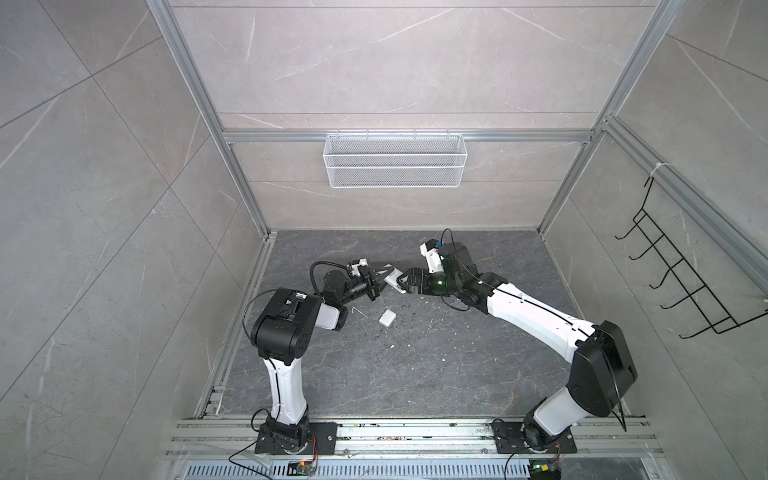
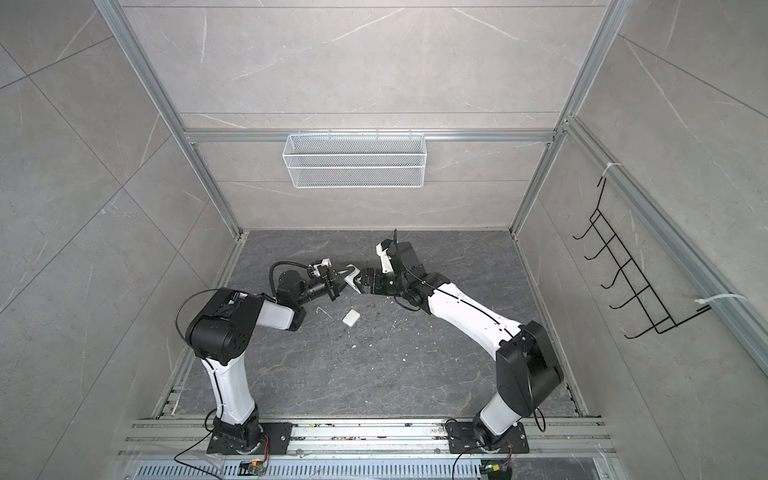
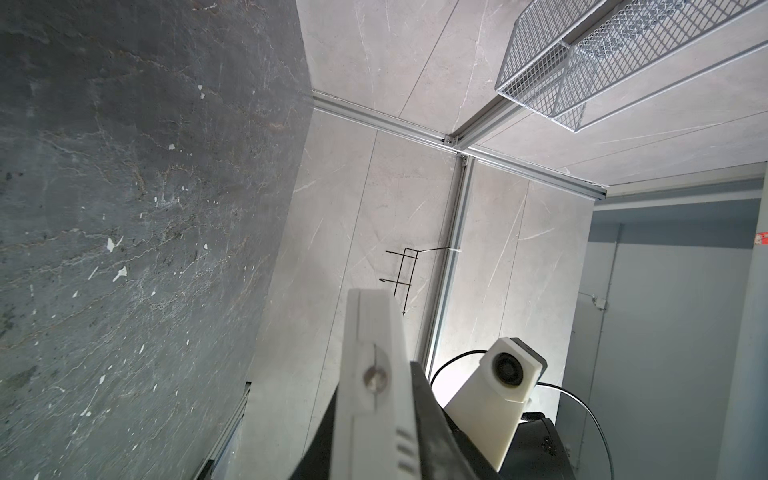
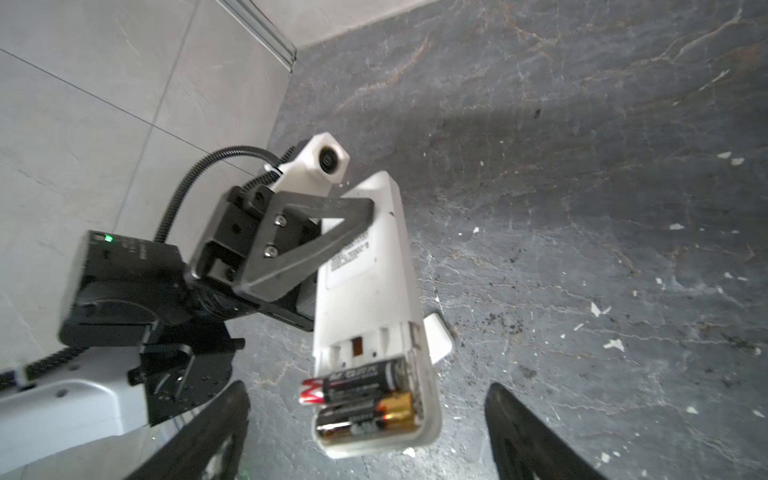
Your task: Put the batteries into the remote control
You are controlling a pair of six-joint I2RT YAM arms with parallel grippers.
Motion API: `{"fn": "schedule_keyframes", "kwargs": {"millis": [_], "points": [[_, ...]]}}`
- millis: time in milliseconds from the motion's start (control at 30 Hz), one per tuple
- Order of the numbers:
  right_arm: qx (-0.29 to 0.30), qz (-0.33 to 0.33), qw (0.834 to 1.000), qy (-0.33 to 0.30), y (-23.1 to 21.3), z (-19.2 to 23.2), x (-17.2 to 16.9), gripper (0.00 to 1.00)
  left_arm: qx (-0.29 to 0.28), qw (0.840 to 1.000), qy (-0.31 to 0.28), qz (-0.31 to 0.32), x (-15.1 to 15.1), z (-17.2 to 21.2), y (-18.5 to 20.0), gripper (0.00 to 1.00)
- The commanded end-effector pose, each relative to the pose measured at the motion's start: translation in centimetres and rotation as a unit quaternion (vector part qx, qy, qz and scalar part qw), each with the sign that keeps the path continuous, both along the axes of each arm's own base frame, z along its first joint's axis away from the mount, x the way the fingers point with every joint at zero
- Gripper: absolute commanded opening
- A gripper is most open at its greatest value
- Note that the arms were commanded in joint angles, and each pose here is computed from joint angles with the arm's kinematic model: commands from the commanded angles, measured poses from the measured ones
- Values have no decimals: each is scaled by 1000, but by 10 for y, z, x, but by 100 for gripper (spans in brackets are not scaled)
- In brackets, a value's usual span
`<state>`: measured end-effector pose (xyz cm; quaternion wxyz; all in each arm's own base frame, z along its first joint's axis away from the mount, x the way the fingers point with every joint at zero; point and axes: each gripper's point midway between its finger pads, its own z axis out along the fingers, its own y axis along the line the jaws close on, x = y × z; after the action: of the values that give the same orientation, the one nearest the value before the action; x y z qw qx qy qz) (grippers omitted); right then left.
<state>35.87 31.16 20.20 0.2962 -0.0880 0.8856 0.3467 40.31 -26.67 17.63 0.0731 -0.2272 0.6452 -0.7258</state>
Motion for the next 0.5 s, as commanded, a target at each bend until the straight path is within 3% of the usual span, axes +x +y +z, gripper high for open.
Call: {"fn": "schedule_keyframes", "kwargs": {"millis": [0,467], "points": [[-15,32,999,-14,8,3,-3,88,-19,998,-51,-13,-8,32,1,0],[-9,33,999,-16,17,3,1,81,-18,998,-50,-15,-9,31,0,0]]}}
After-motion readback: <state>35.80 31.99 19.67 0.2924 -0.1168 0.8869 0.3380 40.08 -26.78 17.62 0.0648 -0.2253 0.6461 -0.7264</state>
